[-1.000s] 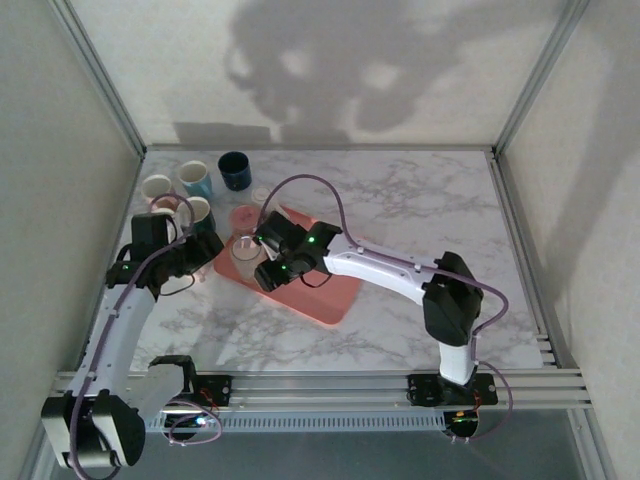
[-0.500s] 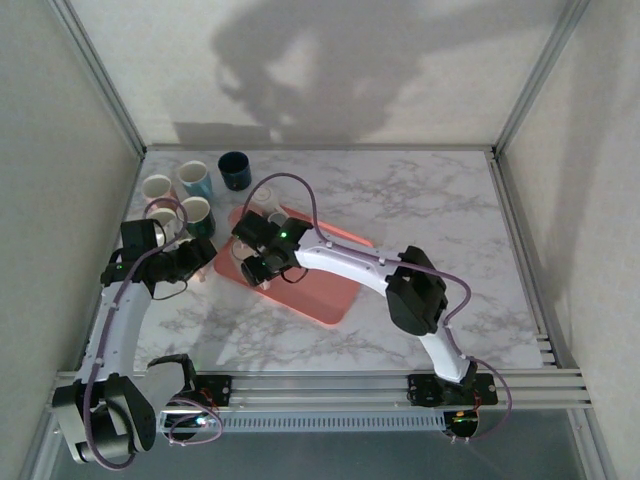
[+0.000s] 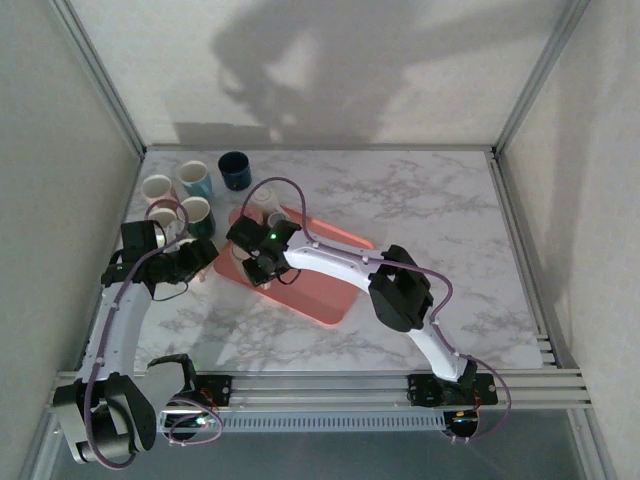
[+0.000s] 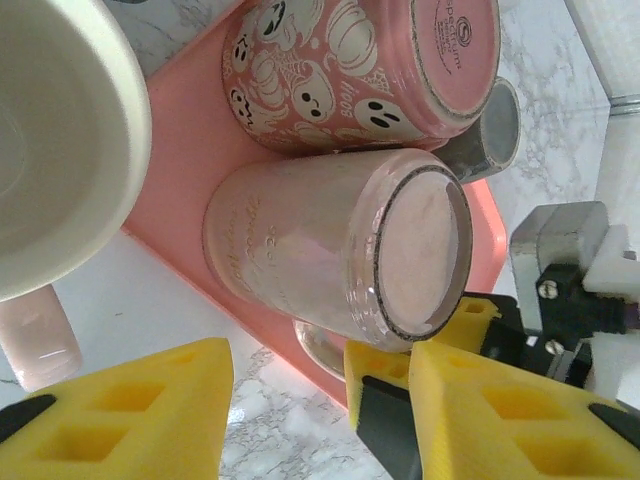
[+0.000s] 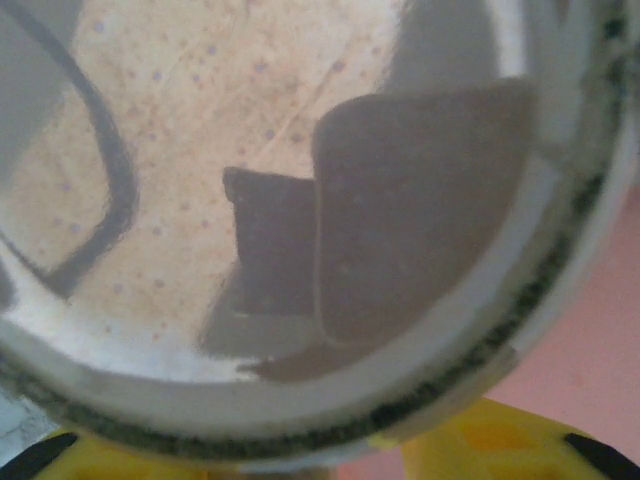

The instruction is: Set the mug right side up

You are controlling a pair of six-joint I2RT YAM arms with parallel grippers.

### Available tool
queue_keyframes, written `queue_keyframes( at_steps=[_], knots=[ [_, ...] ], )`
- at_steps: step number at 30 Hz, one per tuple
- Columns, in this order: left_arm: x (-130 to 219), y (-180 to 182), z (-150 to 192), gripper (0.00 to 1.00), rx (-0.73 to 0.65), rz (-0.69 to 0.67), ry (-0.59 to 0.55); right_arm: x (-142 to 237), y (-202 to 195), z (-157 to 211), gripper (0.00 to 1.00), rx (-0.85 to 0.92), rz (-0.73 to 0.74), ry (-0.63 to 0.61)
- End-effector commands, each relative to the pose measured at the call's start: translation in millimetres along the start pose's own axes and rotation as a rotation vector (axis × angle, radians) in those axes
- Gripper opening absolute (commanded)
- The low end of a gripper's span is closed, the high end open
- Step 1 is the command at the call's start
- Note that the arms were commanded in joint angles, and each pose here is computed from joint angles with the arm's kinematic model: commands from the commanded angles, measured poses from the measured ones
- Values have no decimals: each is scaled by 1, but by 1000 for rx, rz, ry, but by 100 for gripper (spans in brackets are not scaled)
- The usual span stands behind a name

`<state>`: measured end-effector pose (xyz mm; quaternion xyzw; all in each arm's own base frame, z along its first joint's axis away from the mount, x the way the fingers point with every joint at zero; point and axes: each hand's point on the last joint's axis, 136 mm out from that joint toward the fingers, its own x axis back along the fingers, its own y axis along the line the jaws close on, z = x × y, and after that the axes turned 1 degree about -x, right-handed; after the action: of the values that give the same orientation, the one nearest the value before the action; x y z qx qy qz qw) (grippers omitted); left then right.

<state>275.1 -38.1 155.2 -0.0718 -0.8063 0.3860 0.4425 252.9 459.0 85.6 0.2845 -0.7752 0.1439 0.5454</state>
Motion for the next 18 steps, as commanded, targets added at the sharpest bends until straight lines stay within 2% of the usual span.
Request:
queue_keyframes(
  at_steps=[1,5,11,18],
  knots=[
    [0,-5,-2,50,-4,36,4,-5,1,0,41,21,47,-7],
    [-2,-7,-2,51,4,50,13,-3,2,-1,30,42,58,-17],
    [-3,-11,-4,51,23,72,22,7,0,-2,1,59,59,-38],
    [6,-21,-10,51,27,93,-19,44,9,-9,0,64,-29,-122]
  ],
)
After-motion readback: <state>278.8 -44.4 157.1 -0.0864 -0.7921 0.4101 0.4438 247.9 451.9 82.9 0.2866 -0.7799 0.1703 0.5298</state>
